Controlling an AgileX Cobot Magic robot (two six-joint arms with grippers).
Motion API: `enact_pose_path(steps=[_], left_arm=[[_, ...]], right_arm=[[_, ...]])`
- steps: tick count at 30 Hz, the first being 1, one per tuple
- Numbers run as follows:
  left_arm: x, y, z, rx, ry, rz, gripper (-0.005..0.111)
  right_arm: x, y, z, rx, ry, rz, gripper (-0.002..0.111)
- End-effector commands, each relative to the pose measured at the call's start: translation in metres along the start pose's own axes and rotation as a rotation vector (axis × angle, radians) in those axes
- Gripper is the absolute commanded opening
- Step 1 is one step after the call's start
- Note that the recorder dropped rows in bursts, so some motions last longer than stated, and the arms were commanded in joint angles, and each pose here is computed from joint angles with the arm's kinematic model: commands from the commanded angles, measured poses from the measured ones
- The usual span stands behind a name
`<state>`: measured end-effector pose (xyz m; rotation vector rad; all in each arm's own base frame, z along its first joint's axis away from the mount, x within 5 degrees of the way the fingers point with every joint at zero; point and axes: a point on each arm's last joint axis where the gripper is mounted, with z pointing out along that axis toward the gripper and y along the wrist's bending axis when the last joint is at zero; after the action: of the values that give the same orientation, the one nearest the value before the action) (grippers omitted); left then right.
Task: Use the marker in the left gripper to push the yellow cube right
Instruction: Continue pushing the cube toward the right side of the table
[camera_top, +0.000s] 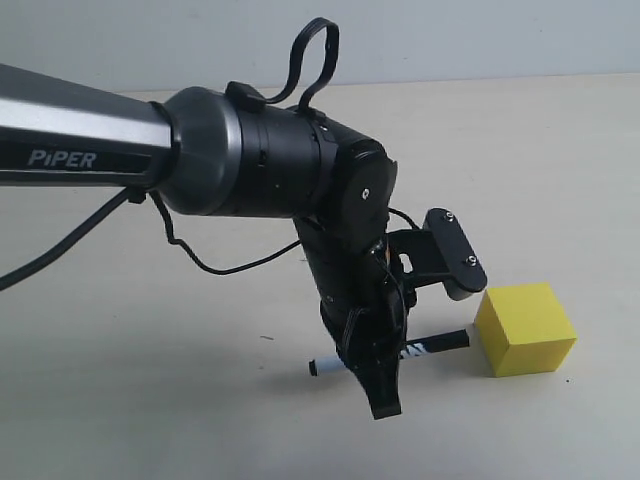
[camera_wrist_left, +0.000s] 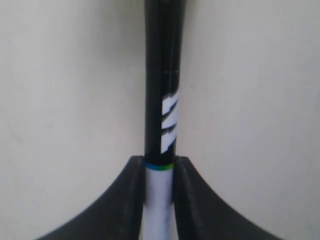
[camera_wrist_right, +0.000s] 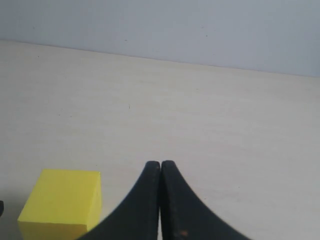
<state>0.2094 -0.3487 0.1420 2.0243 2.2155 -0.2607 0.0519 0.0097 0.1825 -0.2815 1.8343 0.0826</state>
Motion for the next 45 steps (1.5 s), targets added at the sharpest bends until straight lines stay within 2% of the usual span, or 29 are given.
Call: enact_pose_path(steps=[1,32,38,41,45], left_arm=[[0.001,0.001,-0.001,0.009,0.009,-0.004,0.0],[0.002,0.001,-0.001,0.001,0.031,0.013,0.0],[0.002,0.004,-0.001,-0.027,0.03,0.032,0.0],[0.001,0.007,0.002,-0.064,0.013,-0.008,0.0],[0.002,0.008,0.015,-0.058,0.031,-0.024,0.0]], right_arm=[[0.0,0.0,0.0,0.005,-0.012,-0.008,0.0],[0.0,0.0,0.0,0.005,-0.014,-0.008,0.0],[0.0,0.0,0.0,0.005,-0.014,-0.008,0.0],[0.0,0.0,0.0,0.005,-0.014,-0.008,0.0],[0.0,0.0,0.0,0.005,-0.014,-0.008,0.0]])
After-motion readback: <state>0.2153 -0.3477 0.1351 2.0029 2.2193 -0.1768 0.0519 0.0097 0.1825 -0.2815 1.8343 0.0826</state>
